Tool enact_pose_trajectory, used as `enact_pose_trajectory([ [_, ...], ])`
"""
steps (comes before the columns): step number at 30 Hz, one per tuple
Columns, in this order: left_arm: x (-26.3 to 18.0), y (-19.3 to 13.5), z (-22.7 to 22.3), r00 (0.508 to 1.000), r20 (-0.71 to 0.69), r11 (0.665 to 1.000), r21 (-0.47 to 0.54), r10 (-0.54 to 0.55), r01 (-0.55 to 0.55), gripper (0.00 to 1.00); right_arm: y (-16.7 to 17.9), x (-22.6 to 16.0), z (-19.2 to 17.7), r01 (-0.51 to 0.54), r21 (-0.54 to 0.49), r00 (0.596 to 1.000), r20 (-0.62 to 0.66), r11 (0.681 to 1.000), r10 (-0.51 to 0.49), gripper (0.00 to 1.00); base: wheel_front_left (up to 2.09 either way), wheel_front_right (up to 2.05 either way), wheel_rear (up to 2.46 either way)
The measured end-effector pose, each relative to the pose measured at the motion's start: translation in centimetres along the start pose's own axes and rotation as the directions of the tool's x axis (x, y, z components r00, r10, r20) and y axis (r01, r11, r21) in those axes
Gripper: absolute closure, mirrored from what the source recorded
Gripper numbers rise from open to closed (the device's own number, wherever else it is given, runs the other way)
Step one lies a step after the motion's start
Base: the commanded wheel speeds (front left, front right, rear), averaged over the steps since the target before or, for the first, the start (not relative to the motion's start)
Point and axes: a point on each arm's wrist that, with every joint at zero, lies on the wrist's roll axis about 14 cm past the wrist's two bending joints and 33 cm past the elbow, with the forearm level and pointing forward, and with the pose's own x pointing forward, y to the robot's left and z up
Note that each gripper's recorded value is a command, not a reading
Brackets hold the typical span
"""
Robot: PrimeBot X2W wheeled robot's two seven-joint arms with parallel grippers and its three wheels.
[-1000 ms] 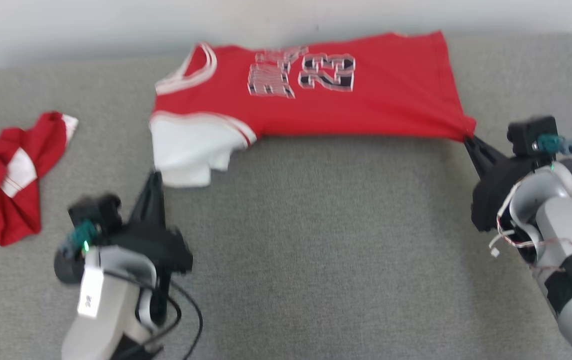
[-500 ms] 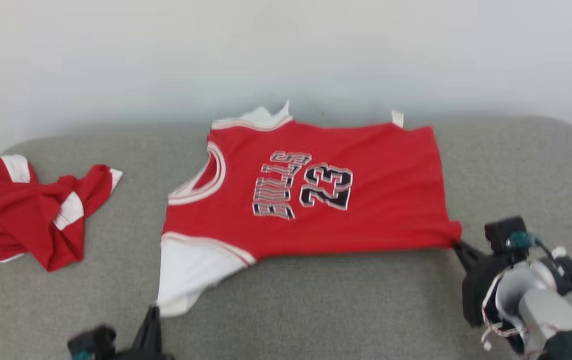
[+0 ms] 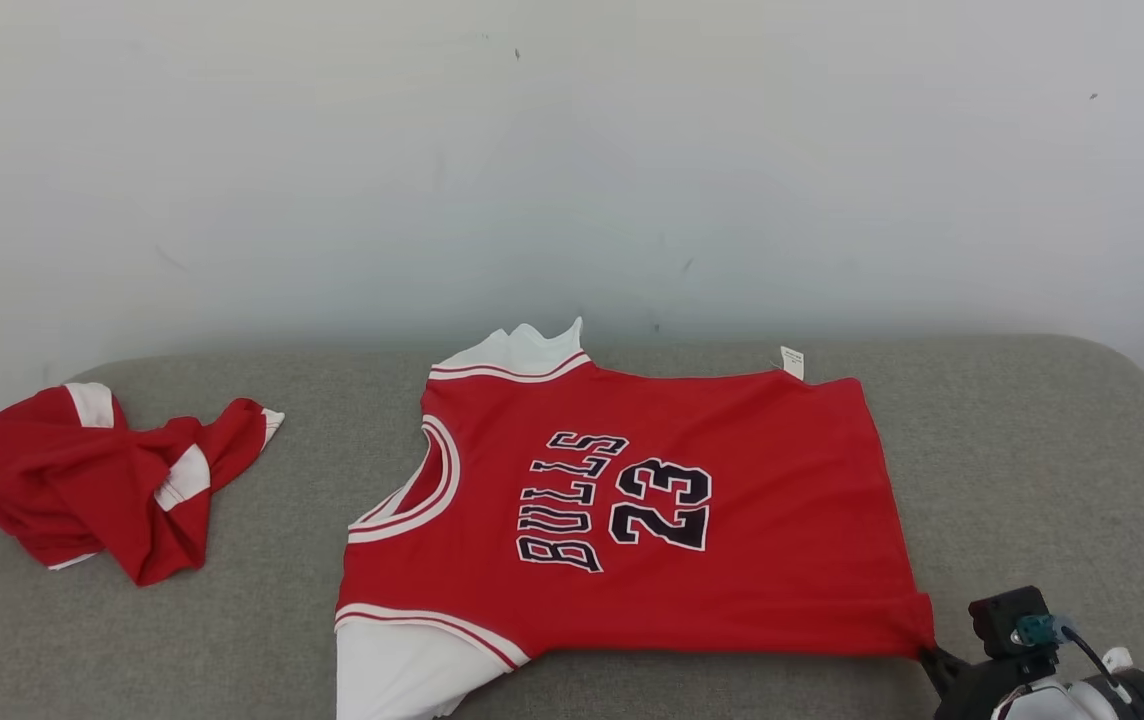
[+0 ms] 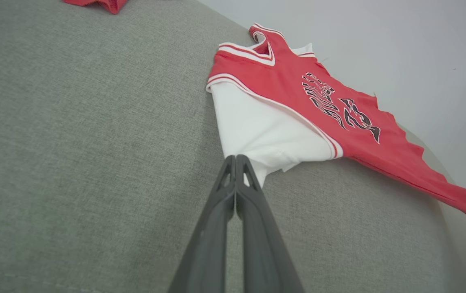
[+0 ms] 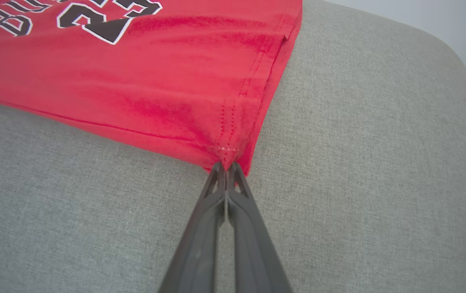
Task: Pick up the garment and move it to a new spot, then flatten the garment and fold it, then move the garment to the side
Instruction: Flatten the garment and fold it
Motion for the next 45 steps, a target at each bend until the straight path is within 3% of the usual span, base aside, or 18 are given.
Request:
enact_pose_trajectory([
  [8,-1.1,-1.7,0.5,0.999,0.002,0.999,-0.012,-0.043,0.043,1.0,-1.0,-2.0,-2.0,0.07,0.068,0.998,-0.012,0.995,-0.07,1.0,0.0,0.0,0.0],
  [15,-1.9,-1.4,0.1,0.999,-0.038,1.0,-0.007,-0.028,0.028,1.0,-1.4,-3.2,-2.1,0.11,0.111,0.994,-0.001,0.988,-0.11,1.0,0.0,0.0,0.0],
  [29,-1.9,-0.9,-1.9,0.986,-0.169,0.999,0.047,0.005,0.003,1.0,-0.8,-3.6,-3.6,0.115,0.12,0.99,-0.098,0.986,-0.103,1.0,0.0,0.0,0.0],
  [30,-1.9,-0.8,-2.0,0.984,-0.178,0.999,0.045,0.008,0.0,1.0,-0.7,-3.6,-3.8,0.114,0.12,0.989,-0.11,0.986,-0.101,0.56,0.0,0.0,0.0],
  [31,-2.0,-0.8,-2.2,0.982,-0.188,0.999,0.045,0.009,-0.001,0.93,-0.6,-3.6,-4.0,0.114,0.12,0.988,-0.12,0.986,-0.1,0.15,0.0,0.0,0.0],
  [32,-2.1,-0.8,-2.5,0.98,-0.201,0.999,0.045,0.011,-0.002,0.47,-0.6,-3.5,-4.0,0.113,0.119,0.987,-0.127,0.986,-0.098,0.0,0.0,0.0,0.0],
  [33,-2.3,-0.6,-2.7,0.978,-0.206,0.999,0.047,0.019,-0.009,0.0,-0.6,-3.5,-4.0,0.113,0.118,0.987,-0.131,0.987,-0.097,0.0,0.0,0.0,0.0],
  [41,-2.3,0.3,-2.5,0.976,-0.213,0.997,0.068,0.049,-0.035,0.0,-1.2,-3.5,-3.4,0.128,0.114,0.985,-0.129,0.985,-0.113,0.0,0.0,0.0,0.0],
  [45,-1.7,1.2,0.3,0.991,-0.116,0.993,0.103,0.067,-0.055,0.0,-2.2,-3.7,-1.4,0.15,0.123,0.988,-0.056,0.981,-0.145,0.0,0.0,0.0,0.0],
])
